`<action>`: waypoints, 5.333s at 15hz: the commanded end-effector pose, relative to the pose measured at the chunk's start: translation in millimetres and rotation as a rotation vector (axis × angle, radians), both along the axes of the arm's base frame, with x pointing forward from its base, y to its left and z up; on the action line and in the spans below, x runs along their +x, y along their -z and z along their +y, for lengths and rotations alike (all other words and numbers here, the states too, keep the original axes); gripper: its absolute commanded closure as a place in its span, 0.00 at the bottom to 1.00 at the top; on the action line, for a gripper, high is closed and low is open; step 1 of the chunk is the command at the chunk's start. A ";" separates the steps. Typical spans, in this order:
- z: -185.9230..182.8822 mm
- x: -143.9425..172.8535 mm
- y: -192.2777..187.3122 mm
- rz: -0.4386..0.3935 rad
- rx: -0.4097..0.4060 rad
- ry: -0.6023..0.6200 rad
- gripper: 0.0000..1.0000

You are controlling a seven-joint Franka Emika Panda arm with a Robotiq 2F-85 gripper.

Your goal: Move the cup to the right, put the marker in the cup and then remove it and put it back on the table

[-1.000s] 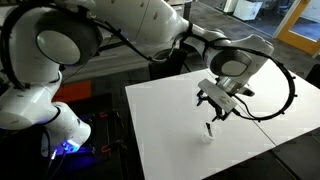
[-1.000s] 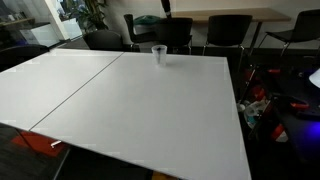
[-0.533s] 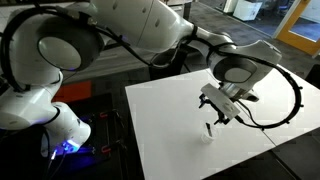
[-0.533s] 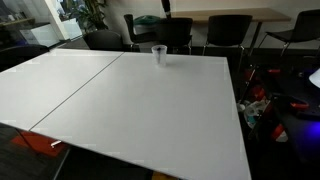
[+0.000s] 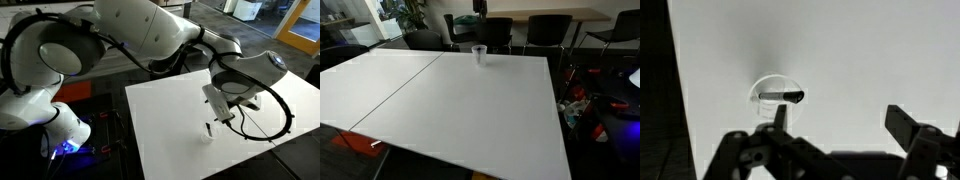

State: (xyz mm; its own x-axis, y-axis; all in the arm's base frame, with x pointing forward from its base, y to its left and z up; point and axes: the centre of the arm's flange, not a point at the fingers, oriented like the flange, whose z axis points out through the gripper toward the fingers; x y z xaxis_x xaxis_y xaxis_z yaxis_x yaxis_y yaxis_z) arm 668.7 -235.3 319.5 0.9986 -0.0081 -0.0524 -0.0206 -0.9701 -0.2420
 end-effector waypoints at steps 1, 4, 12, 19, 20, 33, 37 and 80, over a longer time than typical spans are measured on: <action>1.4 -3.4 8.5 -0.037 0.042 0.190 0.00; 0.0 -5.4 14.3 -0.025 0.043 0.349 0.00; -9.8 -11.7 20.9 0.163 0.054 0.537 0.00; -8.9 -15.1 31.7 0.155 0.051 0.507 0.00; -10.6 -13.5 32.6 0.139 0.055 0.533 0.00; -38.7 -1.2 53.6 0.183 0.027 0.855 0.00; -40.6 -1.1 67.1 0.206 0.028 0.915 0.00; -39.6 22.3 123.4 0.157 -0.033 1.171 0.58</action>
State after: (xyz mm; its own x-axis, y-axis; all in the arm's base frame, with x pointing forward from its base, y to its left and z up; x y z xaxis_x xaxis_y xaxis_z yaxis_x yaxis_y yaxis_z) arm 682.4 -277.2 194.1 0.3959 -0.9031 -0.1666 -0.9166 -0.3776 -0.1313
